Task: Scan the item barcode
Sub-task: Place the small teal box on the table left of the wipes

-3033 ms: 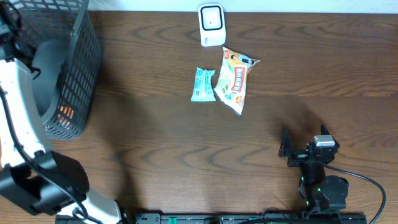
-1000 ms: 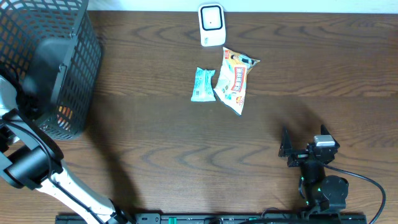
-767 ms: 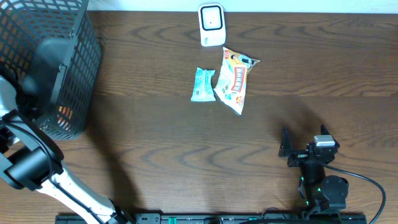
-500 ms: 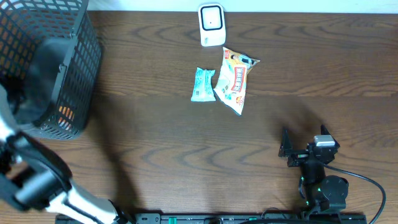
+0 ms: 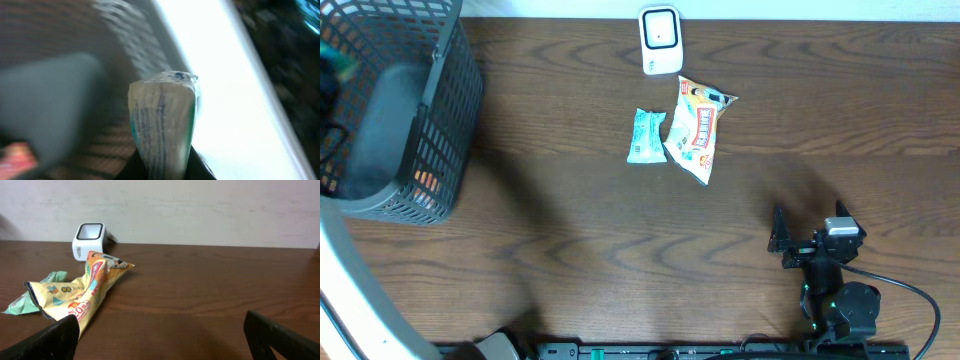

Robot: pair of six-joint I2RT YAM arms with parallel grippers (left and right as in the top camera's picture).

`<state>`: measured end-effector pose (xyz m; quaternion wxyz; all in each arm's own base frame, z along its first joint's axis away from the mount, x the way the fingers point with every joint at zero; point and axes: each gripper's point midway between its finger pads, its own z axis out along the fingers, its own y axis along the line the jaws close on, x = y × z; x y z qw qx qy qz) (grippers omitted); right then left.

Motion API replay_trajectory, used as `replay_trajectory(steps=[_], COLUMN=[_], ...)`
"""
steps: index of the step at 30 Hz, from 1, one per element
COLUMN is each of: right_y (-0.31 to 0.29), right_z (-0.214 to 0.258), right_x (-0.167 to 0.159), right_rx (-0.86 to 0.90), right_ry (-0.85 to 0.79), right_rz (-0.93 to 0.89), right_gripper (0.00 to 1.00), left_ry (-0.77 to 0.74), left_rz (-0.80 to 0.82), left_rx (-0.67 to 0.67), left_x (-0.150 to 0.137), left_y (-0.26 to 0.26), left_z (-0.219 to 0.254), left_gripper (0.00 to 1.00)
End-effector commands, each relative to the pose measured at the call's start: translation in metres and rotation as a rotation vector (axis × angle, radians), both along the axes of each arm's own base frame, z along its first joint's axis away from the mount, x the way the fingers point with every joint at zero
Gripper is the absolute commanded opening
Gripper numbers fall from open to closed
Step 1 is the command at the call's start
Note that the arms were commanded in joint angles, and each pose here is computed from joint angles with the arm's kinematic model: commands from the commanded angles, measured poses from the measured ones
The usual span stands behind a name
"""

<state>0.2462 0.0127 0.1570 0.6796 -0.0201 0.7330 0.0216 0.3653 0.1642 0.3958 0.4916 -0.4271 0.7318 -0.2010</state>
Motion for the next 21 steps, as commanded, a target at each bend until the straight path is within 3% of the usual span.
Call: replay_trajectory(steps=[1,8,10,18,21], right_y=[-0.004,-0.004,-0.004,-0.004,-0.004], right_z=[-0.001,-0.001,-0.001,-0.001,-0.001], right_x=[0.0,0.0,0.0,0.0,0.0], right_rx=[-0.012,-0.012,-0.012,-0.012,-0.012], right_ry=[0.0,0.0,0.0,0.0,0.0], right_rz=[-0.016,-0.016,-0.016,-0.016,-0.016], right_gripper=[0.99,0.99,0.99,0.99,0.99], left_ry=[-0.122,-0.142,-0.101,0.264,0.374], left_rz=[-0.405,-0.886,-0.953,-0.877,-0.863], left_rx=[0.043,0.265,0.297,0.604,0.66], left_x=[0.007,0.017,0.022,0.07,0.082], left_y=[-0.099,-0.239,-0.265,-0.295,-0.3], left_z=[0.034,0.012,-0.006,-0.119,-0.159], left_gripper=[0.07,0.08,0.08,0.08,0.08])
